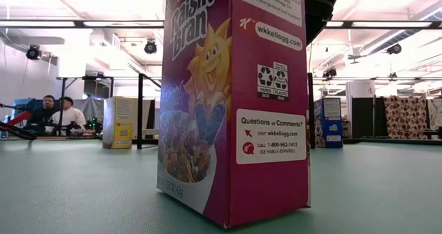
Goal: Stack cereal on shelf
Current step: Put the red cereal box on the shelf and align with the other red cereal boxes
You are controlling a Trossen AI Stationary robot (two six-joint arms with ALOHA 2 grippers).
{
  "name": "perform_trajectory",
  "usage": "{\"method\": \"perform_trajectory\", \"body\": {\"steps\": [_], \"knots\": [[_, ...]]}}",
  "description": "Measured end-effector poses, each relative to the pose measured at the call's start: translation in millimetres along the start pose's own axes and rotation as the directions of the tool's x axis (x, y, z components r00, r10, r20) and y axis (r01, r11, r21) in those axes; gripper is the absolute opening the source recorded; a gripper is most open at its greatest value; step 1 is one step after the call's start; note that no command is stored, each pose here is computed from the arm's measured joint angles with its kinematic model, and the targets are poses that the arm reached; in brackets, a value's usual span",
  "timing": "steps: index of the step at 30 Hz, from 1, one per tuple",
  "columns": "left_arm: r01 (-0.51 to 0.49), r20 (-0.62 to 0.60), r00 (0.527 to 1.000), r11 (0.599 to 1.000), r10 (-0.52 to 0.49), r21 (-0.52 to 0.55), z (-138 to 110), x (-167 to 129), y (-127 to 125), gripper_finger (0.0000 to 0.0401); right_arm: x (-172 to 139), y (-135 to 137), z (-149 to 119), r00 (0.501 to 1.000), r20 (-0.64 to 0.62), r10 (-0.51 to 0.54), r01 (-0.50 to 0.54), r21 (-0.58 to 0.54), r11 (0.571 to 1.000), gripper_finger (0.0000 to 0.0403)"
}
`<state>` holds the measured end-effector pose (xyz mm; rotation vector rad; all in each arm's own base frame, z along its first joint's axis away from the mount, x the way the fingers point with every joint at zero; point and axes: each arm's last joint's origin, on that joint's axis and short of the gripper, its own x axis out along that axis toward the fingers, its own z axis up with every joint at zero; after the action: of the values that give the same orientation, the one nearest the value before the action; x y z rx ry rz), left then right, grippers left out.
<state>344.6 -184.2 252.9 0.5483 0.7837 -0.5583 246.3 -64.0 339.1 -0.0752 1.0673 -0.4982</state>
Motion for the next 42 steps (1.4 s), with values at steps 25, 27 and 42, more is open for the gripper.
{"method": "perform_trajectory", "body": {"steps": [25,27,42], "knots": [[0.08,0.098,0.991,0.991,-0.09,0.105,-1,29,12,0.0286,0,0,0,1.0,0.0,0.0,0.0,0.001,1.0,0.0244],[0.107,0.081,0.99,0.989,-0.115,0.098,-5,37,13,0.0286,0,0,0,1.0,0.0,0.0,0.0,0.001,1.0,0.0244],[0.142,0.055,0.988,0.989,-0.144,0.049,-13,44,18,0.0232,0,0,0,1.0,0.001,0.0,0.0,0.0,1.0,0.0244]]}}
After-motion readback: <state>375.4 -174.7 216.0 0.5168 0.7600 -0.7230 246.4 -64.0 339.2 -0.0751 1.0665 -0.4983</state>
